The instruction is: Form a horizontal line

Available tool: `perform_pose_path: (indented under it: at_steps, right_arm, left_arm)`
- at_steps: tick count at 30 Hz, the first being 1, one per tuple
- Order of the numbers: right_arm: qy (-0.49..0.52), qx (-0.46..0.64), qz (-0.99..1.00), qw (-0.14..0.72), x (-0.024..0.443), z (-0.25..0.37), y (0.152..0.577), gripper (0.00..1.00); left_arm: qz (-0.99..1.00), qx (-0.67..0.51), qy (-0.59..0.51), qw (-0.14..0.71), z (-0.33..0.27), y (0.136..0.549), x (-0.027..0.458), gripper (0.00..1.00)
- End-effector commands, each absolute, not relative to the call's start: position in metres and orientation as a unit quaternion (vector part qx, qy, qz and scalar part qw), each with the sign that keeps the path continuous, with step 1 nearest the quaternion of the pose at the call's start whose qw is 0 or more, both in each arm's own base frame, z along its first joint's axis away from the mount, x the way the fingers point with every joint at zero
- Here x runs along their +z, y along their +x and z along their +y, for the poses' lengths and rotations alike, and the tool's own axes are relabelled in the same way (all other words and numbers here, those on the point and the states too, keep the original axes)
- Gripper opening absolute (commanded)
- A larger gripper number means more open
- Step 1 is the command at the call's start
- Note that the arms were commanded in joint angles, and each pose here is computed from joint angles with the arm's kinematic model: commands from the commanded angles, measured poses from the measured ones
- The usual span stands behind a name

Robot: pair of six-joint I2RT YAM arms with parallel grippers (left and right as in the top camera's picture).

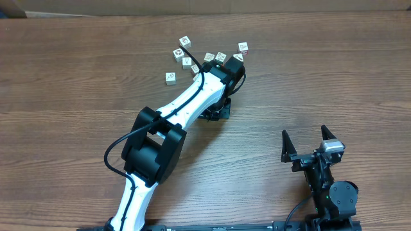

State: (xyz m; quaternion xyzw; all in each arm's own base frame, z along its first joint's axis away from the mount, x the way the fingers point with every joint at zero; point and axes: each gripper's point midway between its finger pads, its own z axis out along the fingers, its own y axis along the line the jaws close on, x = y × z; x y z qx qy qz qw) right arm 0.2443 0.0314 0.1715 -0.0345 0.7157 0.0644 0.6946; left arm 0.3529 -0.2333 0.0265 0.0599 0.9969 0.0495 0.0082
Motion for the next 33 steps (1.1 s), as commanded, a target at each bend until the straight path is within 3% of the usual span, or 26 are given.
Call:
perform_pose_path:
  at_steps: [1, 33]
  right_arm:
    - [-0.037, 0.064, 0.715, 0.695, 0.169, 0.032, 0.244, 1.0]
    - [-0.037, 0.064, 0.715, 0.695, 0.169, 0.032, 0.244, 1.0]
  left_arm:
    - [0.997, 0.061, 0.044, 0.013, -0.23, 0.355, 0.02, 0.04]
    - [0.997, 0.076, -0.005, 0.002, -0.223, 0.348, 0.02, 0.04]
